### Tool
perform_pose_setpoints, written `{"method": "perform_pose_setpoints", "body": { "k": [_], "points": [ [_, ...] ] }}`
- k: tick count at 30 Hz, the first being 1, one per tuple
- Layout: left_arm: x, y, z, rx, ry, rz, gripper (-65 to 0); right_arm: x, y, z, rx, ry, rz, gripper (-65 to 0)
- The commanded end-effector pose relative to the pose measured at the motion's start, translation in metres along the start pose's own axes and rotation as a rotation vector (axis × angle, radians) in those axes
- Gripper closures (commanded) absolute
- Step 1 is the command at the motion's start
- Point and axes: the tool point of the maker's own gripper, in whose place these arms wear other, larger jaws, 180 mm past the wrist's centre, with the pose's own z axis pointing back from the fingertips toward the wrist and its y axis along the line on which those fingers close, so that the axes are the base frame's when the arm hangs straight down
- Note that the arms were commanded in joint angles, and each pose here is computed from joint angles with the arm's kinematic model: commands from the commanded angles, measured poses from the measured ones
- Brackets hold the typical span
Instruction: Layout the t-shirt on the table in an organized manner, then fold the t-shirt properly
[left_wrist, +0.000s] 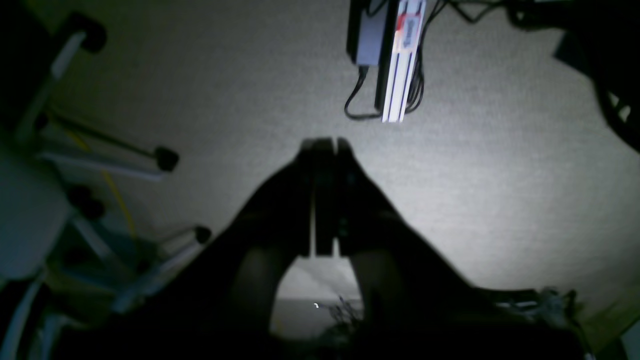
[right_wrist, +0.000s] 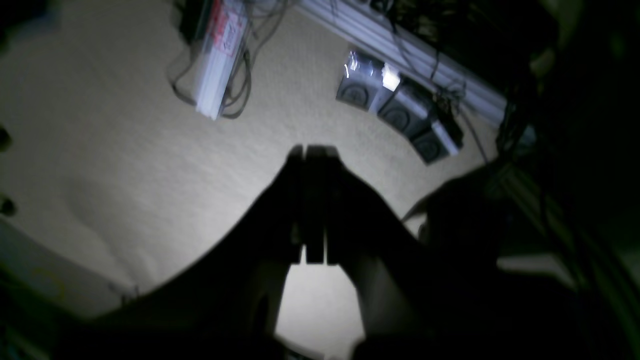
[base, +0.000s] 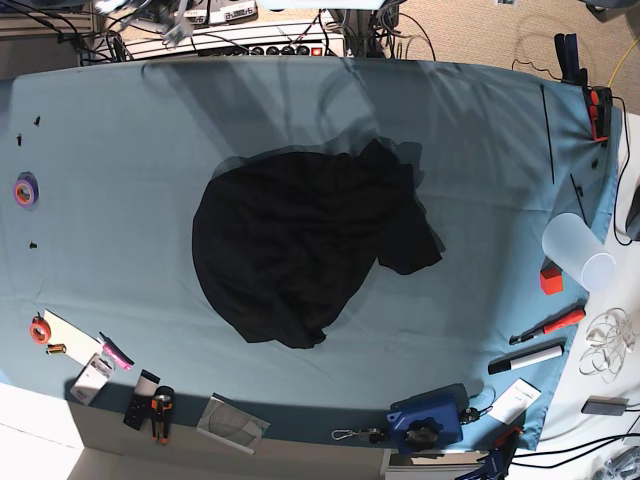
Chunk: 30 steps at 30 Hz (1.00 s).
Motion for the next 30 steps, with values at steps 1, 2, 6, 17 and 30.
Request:
{"method": "perform_pose_setpoints", "body": {
  "k": [1, 2, 6, 17, 30],
  "points": [
    [0.004, 0.002, 0.012, 0.019, -0.018, 0.0, 0.0, 0.012, -0.003, 0.013, -0.004, -0.04, 0.002, 0.0],
    [0.012, 0.002, 0.02, 0.03, -0.038, 0.001, 0.0, 0.023, -0.003, 0.022, -0.007, -0.067, -0.002, 0.0],
    [0.05, 0.004, 0.058, 0.089, -0.144, 0.02, 0.0, 0.071, -0.006, 0.067, -0.035, -0.206, 0.036, 0.0],
    [0.153, -0.007, 0.125, 0.096, -0.559, -0.013, 0.0, 0.178, -0.02, 0.158, -0.2, -0.562, 0.193, 0.0],
    [0.246, -0.009, 0.162, 0.093, -0.911, -0.026, -4.8, 0.218, -0.053, 0.184, -0.393, -0.661, 0.289, 0.0]
  ]
}}
